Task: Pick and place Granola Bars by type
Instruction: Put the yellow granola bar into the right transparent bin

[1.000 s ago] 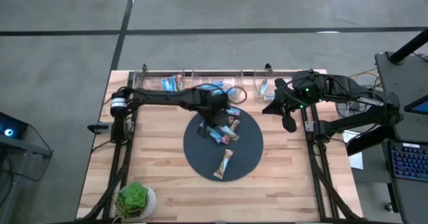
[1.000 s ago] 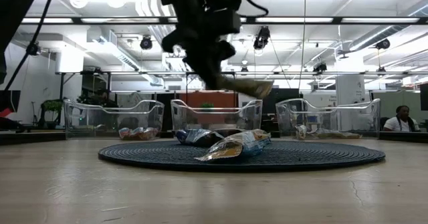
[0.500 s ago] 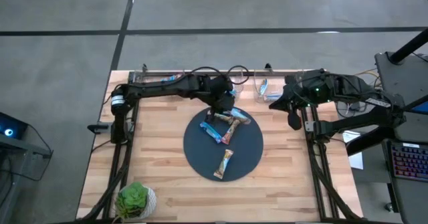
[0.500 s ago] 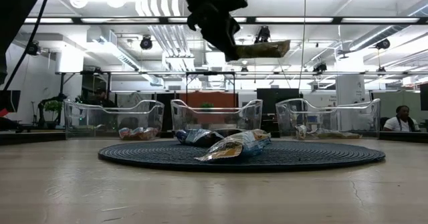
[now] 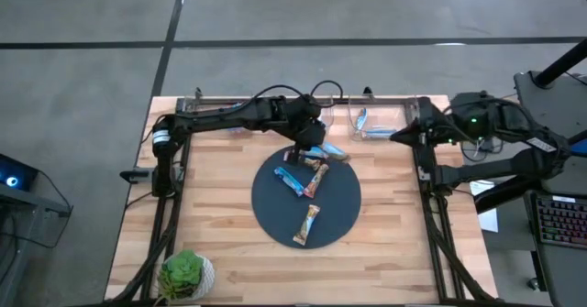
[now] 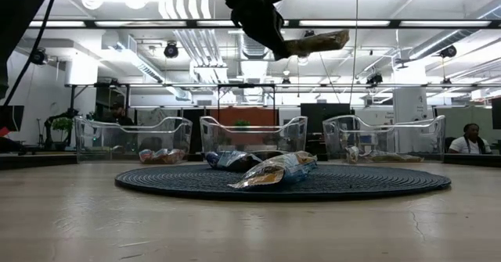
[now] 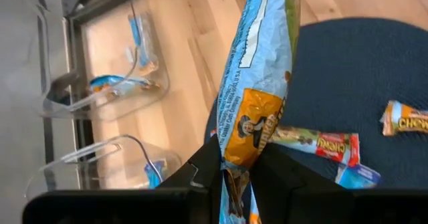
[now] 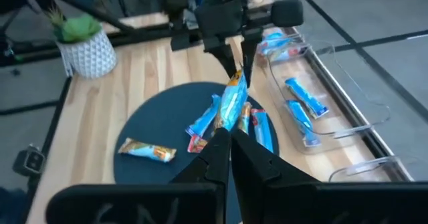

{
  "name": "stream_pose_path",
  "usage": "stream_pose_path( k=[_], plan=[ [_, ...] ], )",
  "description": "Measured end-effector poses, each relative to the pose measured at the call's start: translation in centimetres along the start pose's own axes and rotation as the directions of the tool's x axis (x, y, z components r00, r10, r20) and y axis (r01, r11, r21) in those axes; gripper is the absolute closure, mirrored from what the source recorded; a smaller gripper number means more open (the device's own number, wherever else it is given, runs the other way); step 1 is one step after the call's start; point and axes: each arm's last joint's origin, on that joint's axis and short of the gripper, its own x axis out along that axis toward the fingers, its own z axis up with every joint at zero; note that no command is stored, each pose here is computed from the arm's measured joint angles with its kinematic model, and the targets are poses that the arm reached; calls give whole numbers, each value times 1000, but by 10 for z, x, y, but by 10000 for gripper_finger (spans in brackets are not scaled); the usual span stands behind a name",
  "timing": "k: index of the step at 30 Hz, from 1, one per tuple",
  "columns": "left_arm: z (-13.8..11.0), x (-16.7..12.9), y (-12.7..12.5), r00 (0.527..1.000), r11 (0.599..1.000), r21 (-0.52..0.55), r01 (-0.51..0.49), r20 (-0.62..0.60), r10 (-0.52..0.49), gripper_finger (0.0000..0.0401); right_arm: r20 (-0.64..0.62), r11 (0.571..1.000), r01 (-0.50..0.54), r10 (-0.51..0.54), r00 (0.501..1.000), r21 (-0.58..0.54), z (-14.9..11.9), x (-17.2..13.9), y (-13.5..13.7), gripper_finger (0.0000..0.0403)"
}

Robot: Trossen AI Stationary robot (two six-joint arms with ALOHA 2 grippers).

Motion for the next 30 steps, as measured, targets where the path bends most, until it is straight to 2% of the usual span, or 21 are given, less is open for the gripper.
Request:
stream_pose_path(
  k=[8,13,27,30],
  plan=[
    [6,-4,17,991,990,-121,-76,102,88,353,33,997,70,-72,997,45,-7,-16,-3,394],
    [8,-10,28,981,975,-196,-104,141,133,353,31,996,73,-74,997,45,-7,-16,-3,394],
    [7,-14,35,977,969,-217,-119,147,153,353,18,997,75,-76,997,33,-7,-12,-3,394],
    [7,-15,36,975,964,-239,-118,156,158,353,15,992,118,-119,993,38,-6,-9,-4,394]
  ],
)
